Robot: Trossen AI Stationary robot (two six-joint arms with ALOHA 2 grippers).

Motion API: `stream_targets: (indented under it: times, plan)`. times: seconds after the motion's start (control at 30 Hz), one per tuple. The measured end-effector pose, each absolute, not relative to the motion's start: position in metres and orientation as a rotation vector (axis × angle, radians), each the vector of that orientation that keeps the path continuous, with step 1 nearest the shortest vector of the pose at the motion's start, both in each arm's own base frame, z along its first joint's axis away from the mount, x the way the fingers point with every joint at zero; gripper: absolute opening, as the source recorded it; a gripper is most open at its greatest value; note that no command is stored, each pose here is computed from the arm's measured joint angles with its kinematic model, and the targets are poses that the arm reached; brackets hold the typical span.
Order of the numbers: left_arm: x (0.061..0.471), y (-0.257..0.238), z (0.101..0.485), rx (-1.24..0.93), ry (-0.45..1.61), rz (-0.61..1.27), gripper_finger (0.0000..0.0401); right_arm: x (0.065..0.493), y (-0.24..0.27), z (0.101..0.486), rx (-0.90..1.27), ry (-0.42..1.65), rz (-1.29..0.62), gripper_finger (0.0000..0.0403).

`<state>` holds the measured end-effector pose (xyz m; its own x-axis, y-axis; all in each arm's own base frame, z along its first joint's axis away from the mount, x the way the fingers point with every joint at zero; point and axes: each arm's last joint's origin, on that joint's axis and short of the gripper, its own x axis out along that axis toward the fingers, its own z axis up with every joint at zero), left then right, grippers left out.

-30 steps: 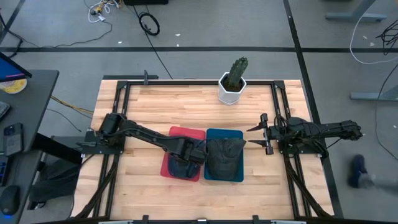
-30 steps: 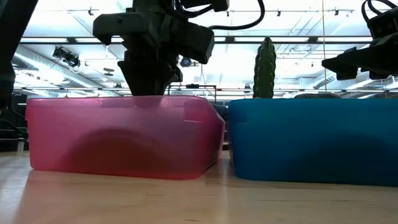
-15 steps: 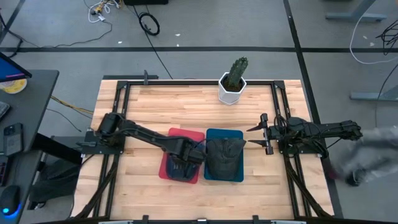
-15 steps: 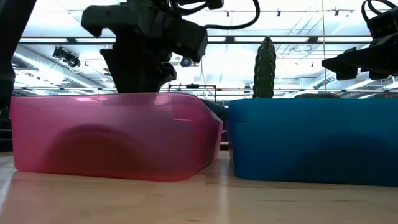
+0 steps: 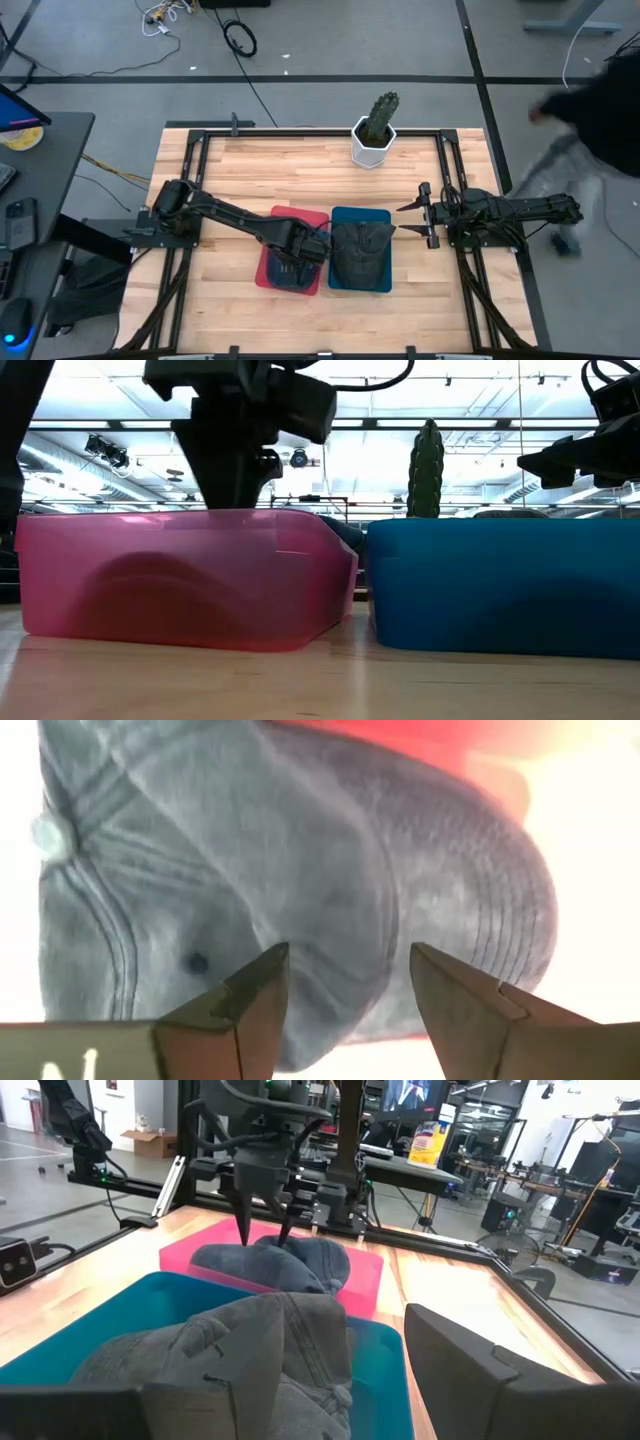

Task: Pick & Place hat
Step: Return to Home Position

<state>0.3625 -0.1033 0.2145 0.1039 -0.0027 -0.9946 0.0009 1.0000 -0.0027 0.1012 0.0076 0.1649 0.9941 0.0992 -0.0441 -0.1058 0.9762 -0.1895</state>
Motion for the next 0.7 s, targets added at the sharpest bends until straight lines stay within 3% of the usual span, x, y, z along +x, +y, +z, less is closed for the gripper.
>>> stream_targets:
  times: [0.4,0.7]
  plan:
    - [0.361,-0.103,0.222,-0.084,1.441,0.045,0.0211,0.101,0.008,0.165,-0.193,0.034,0.103,0.0212]
    - [0.347,-0.147,0.254,0.080,1.227,-0.156,0.0211,0.101,0.008,0.165,-0.193,0.035,0.104,0.0212]
